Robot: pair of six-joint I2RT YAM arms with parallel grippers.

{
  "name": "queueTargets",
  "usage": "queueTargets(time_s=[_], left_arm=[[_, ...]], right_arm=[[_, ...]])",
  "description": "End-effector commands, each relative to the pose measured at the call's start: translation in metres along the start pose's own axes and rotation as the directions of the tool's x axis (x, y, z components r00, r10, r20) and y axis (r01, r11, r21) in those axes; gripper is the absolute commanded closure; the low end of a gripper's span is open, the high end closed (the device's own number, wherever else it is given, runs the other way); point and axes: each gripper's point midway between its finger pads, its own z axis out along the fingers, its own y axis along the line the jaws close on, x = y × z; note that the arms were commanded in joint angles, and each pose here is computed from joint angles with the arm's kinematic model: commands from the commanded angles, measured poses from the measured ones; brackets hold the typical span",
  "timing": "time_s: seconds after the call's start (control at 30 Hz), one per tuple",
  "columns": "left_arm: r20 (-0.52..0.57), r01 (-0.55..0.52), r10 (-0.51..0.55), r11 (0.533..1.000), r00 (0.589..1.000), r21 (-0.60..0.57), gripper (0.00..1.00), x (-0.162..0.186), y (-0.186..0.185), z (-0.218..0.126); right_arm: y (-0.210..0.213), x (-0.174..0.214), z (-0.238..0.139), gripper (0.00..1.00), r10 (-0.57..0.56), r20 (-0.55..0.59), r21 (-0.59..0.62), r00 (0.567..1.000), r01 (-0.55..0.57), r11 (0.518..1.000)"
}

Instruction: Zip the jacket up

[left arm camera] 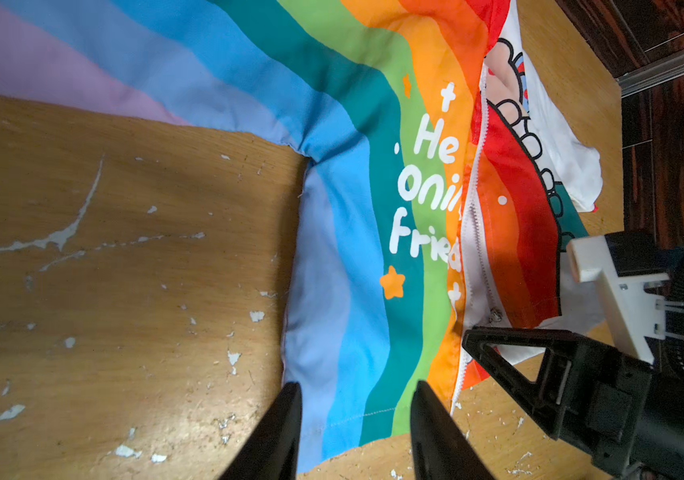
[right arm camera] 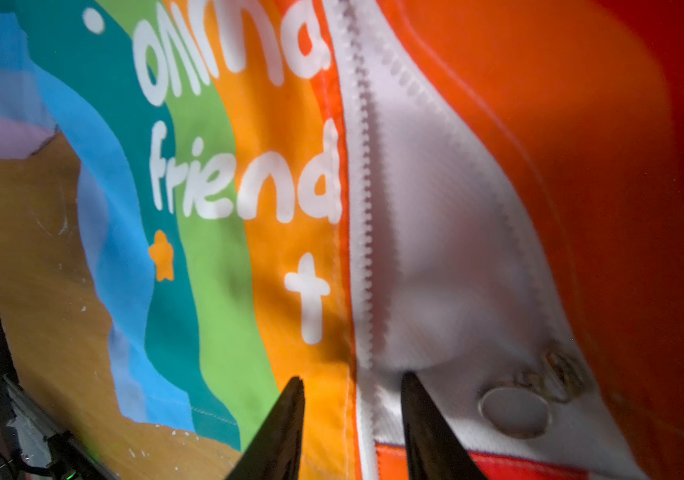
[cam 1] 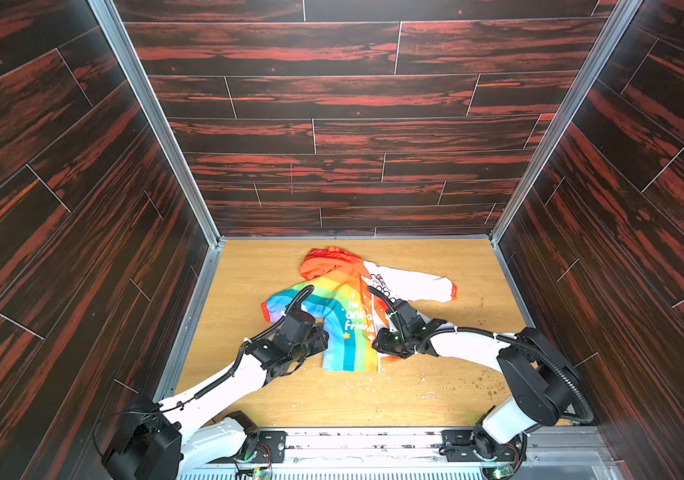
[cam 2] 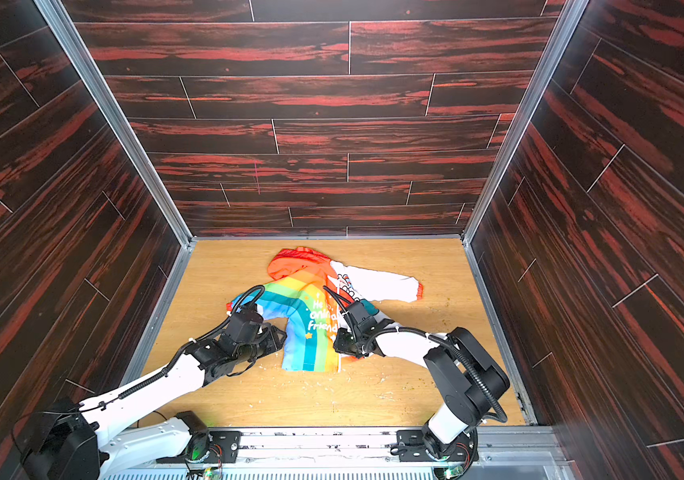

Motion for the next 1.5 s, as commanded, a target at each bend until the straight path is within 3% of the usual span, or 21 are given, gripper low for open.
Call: queueTargets(time_s=[0.0,0.43,0.7,0.8,0.9,1.03,1.1,1.27,1.47], left_arm=[[0.007,0.001,-0.001,1.0,1.0,0.015,0.53,-0.004,-0.006,-0.003],[0.014,0.004,-0.004,1.0,1.0,0.012,0.53,-0.004,-0.004,-0.007],[0.045,0.008,-0.008,1.0,0.999,0.004,0.53,-0.008,-0.001,-0.014],[0.086,0.007,-0.006,1.0,0.996,-0.011,0.53,-0.014,0.003,-0.022],[0.144,-0.002,0.006,1.0,0.989,-0.028,0.52,-0.024,0.005,-0.036],[0.189,-0.022,0.033,0.998,0.981,-0.058,0.49,-0.035,0.008,-0.053],[0.191,-0.032,0.044,0.997,0.981,-0.067,0.48,-0.037,0.009,-0.056],[0.147,-0.034,0.042,0.998,0.988,-0.058,0.49,-0.031,0.005,-0.043],[0.083,-0.025,0.027,0.999,0.996,-0.025,0.51,-0.025,-0.006,-0.025]], right_arm=[[0.002,0.006,0.0,0.61,0.021,-0.011,-0.034,1.0,-0.022,0.999],[0.021,0.006,0.006,0.74,0.038,-0.033,-0.138,0.999,-0.042,0.99],[0.048,-0.008,0.005,0.98,0.023,-0.037,-0.205,0.999,-0.03,0.978],[0.075,-0.019,-0.003,1.0,-0.016,-0.031,-0.258,0.999,0.008,0.966],[0.115,-0.03,-0.024,1.0,-0.071,-0.004,-0.352,0.997,0.065,0.934],[0.159,-0.032,-0.062,1.0,-0.13,0.034,-0.533,0.991,0.127,0.836],[0.154,-0.03,-0.063,1.0,-0.126,0.025,-0.554,0.992,0.118,0.824],[0.089,-0.022,-0.018,1.0,-0.01,-0.089,-0.437,0.996,-0.03,0.899],[0.061,-0.015,-0.005,1.0,0.023,-0.084,-0.353,0.996,-0.052,0.934]])
